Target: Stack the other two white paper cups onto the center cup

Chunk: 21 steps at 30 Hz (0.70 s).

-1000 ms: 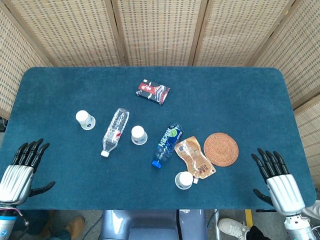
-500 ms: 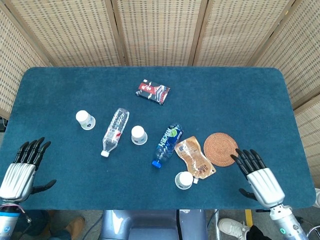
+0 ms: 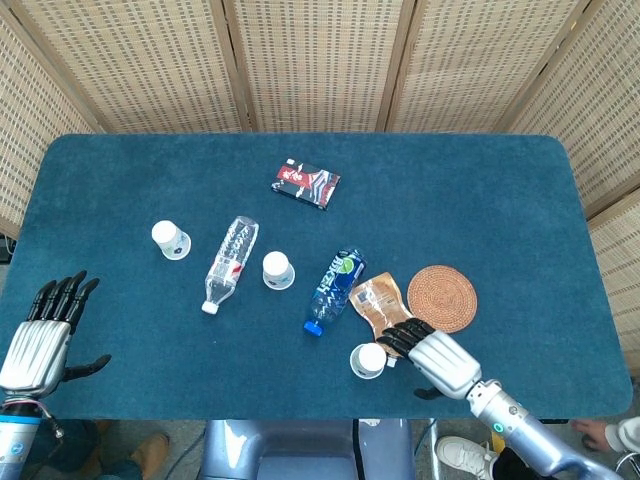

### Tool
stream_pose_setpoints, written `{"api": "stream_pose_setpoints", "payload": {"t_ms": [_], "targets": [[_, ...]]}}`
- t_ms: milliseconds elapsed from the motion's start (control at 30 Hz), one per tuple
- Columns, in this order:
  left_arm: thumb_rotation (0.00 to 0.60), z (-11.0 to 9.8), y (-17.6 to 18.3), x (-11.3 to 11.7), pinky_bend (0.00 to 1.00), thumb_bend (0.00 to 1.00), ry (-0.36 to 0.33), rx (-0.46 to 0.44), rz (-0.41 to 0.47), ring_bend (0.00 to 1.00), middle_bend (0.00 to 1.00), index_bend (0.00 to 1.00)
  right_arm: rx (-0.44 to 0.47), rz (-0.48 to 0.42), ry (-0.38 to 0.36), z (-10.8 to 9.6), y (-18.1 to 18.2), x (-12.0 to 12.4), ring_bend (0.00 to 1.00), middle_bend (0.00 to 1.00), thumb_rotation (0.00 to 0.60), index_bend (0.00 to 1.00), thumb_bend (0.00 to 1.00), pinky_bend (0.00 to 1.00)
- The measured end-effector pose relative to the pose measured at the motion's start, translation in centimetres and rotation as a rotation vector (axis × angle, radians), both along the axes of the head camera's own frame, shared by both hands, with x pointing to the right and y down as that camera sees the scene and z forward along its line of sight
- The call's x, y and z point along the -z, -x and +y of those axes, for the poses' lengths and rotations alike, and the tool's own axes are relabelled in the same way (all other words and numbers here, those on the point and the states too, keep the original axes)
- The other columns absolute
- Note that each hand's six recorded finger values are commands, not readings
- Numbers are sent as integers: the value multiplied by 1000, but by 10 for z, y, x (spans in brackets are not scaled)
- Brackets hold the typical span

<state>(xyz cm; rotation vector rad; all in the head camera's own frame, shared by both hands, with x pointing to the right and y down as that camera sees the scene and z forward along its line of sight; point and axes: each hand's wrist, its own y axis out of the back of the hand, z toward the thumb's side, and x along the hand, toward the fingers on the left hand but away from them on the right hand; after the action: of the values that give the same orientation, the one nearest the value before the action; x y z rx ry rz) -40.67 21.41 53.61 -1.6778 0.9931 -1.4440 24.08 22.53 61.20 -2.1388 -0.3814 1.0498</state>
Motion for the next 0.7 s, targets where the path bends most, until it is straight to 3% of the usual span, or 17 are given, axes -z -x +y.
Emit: {"api": "stream_pose_setpoints", "payload": {"t_ms": [433,633,700], "targets": [[600,-2,2,0,0,0,7,5,6,0,0,0,38,-9,22,2,47,-27,262,324,600,263,331,316],[600,-3,3,-2,0,0,13,10,5,0,0,0,48,10,-8,-2,54,-37,338,408,600,352,417,418],[600,-3,3,-2,0,0,15,11,5,0,0,0,43,24,-19,-4,53,-41,383,447,600,391,465,506]]}}
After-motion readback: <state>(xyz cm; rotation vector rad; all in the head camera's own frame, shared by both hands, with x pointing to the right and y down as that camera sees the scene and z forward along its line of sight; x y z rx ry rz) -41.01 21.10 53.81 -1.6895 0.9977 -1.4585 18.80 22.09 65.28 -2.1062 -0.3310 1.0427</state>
